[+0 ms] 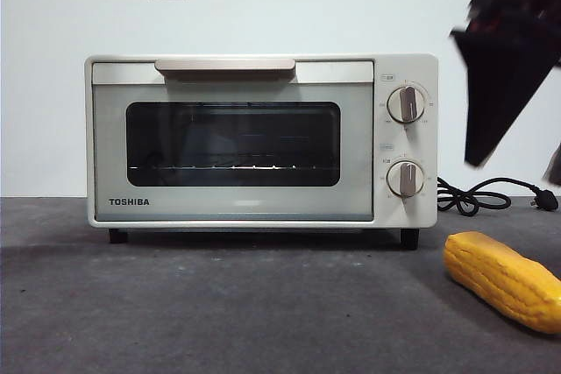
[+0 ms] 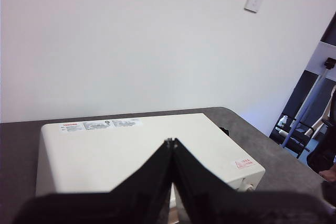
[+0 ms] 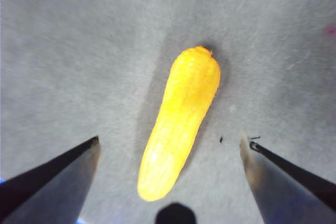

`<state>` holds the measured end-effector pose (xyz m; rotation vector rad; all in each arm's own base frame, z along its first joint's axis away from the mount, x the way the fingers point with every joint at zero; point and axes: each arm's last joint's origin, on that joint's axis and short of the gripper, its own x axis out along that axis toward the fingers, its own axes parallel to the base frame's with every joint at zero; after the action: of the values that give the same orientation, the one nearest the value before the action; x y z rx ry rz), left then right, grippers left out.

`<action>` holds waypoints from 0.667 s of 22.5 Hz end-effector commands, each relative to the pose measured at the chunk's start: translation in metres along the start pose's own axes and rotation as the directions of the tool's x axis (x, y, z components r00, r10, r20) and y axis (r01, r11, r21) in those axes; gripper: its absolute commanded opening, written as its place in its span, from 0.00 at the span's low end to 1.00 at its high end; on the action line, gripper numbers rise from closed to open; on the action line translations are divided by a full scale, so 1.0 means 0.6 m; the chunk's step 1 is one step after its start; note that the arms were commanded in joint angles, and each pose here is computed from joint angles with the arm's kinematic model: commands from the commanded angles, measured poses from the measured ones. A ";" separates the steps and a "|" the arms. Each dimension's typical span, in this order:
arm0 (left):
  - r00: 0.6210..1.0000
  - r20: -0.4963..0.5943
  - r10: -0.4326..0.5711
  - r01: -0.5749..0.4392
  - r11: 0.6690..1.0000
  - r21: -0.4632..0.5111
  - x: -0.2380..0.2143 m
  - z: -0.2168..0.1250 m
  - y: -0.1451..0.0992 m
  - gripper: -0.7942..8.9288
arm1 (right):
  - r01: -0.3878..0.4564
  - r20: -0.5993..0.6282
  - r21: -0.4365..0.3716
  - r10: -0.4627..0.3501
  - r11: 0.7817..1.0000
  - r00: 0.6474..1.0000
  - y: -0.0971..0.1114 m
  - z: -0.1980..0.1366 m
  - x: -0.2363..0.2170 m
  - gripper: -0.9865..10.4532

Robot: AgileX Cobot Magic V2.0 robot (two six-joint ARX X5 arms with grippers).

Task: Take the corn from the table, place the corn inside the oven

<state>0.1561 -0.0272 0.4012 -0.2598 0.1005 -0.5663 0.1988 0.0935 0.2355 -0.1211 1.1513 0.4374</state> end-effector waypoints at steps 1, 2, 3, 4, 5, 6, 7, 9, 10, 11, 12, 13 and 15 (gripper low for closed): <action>1.000 0.002 -0.019 0.019 1.000 0.017 0.002 0.003 -0.004 0.08 | 0.013 -0.027 0.006 -0.013 1.000 1.000 0.000 0.006 0.021 0.48; 1.000 -0.001 -0.023 0.023 1.000 0.016 0.003 0.002 -0.005 0.08 | 0.016 -0.044 0.007 -0.016 1.000 0.999 -0.001 0.009 0.032 0.48; 1.000 -0.002 -0.025 0.025 1.000 0.016 0.003 0.002 -0.005 0.08 | 0.017 -0.060 0.006 -0.016 1.000 0.998 -0.002 0.010 0.041 0.48; 1.000 -0.002 -0.027 0.027 1.000 0.016 0.003 0.002 -0.006 0.08 | 0.018 -0.074 0.007 -0.017 1.000 0.997 -0.003 0.013 0.051 0.48; 1.000 -0.002 -0.027 0.028 0.999 0.016 0.003 0.002 -0.006 0.08 | 0.019 -0.083 0.008 -0.018 1.000 0.996 -0.003 0.014 0.059 0.48; 1.000 -0.003 -0.029 0.029 0.999 0.016 0.003 0.002 -0.006 0.08 | 0.019 -0.094 0.009 -0.018 1.000 0.995 -0.004 0.016 0.069 0.48; 1.000 -0.003 -0.029 0.029 0.999 0.016 0.003 0.002 -0.006 0.08 | 0.020 -0.102 0.009 -0.019 1.000 0.995 -0.005 0.018 0.076 0.48; 1.000 -0.003 -0.029 0.029 0.999 0.016 0.003 0.002 -0.006 0.08 | 0.022 -0.130 0.008 -0.021 1.000 0.991 -0.007 0.019 0.093 0.47; 1.000 -0.002 -0.029 0.029 0.999 0.016 0.003 0.002 -0.006 0.08 | 0.022 -0.149 0.006 -0.021 1.000 0.989 -0.008 0.018 0.101 0.47; 1.000 -0.002 -0.029 0.029 0.999 0.016 0.003 0.002 -0.006 0.08 | 0.024 -0.165 0.008 -0.022 1.000 0.986 -0.008 0.018 0.109 0.47; 1.000 -0.002 -0.029 0.029 0.999 0.016 0.003 0.002 -0.006 0.08 | 0.025 -0.181 0.009 -0.023 1.000 0.983 -0.009 0.017 0.116 0.47; 1.000 -0.002 -0.029 0.029 0.999 0.016 0.003 0.002 -0.006 0.08 | 0.026 -0.193 0.010 -0.024 1.000 0.981 -0.010 0.017 0.122 0.47; 1.000 -0.002 -0.029 0.029 0.999 0.016 0.003 0.002 -0.006 0.08 | 0.027 -0.197 0.011 -0.024 1.000 0.980 -0.010 0.017 0.125 0.37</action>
<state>0.1570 -0.0306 0.4009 -0.2599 0.1078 -0.5862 0.2345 0.1110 0.1724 -0.1668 1.3450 0.4035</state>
